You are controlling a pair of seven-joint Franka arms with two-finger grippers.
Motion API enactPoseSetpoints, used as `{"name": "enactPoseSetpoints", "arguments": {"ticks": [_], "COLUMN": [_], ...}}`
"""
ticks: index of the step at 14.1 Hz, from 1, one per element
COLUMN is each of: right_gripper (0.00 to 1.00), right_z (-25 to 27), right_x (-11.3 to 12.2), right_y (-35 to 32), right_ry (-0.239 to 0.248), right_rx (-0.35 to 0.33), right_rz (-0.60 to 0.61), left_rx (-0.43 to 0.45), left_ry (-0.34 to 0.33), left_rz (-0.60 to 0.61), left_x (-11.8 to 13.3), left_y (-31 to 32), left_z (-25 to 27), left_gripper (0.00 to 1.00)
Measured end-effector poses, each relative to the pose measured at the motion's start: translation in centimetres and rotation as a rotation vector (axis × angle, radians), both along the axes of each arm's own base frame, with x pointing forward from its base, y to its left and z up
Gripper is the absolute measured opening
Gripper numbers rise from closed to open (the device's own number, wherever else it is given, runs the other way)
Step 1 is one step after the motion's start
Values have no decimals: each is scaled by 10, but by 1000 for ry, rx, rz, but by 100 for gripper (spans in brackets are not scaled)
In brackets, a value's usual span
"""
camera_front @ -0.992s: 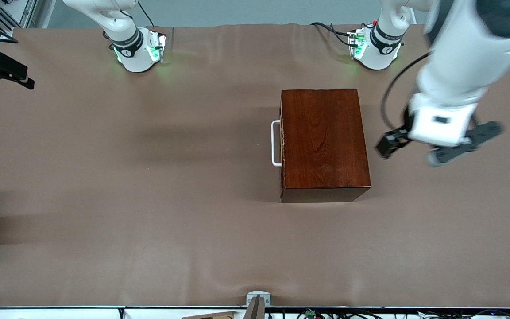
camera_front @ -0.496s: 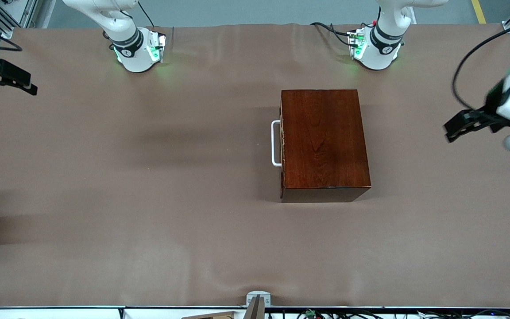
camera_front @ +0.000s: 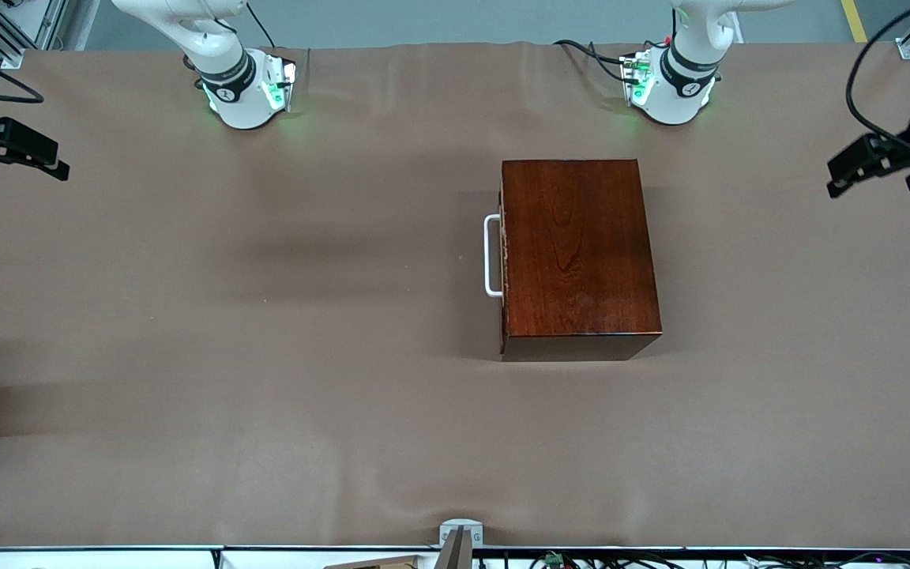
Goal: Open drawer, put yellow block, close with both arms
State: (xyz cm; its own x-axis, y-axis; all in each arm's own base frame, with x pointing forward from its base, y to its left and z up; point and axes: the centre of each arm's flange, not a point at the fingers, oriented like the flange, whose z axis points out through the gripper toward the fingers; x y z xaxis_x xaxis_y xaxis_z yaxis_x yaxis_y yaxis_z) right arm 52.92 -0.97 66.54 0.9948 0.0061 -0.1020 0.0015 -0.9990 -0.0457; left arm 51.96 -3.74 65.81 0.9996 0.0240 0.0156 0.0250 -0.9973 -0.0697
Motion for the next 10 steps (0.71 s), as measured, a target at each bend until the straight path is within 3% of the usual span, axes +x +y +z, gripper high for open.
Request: {"name": "enactPoseSetpoints", "arguments": {"ticks": [4, 10], "right_gripper": [100, 100], "right_z": [0, -1], "right_x": [0, 0], "right_y": [1, 1], "right_ry": [0, 2], "right_rx": [0, 0], "right_rz": [1, 1], "left_rx": [-31, -41], "left_ry": [-11, -27], "left_rz": [-22, -53], "left_x": [-27, -29], "left_y": [-15, -15], "left_z": [6, 12], "left_gripper": [100, 100]}}
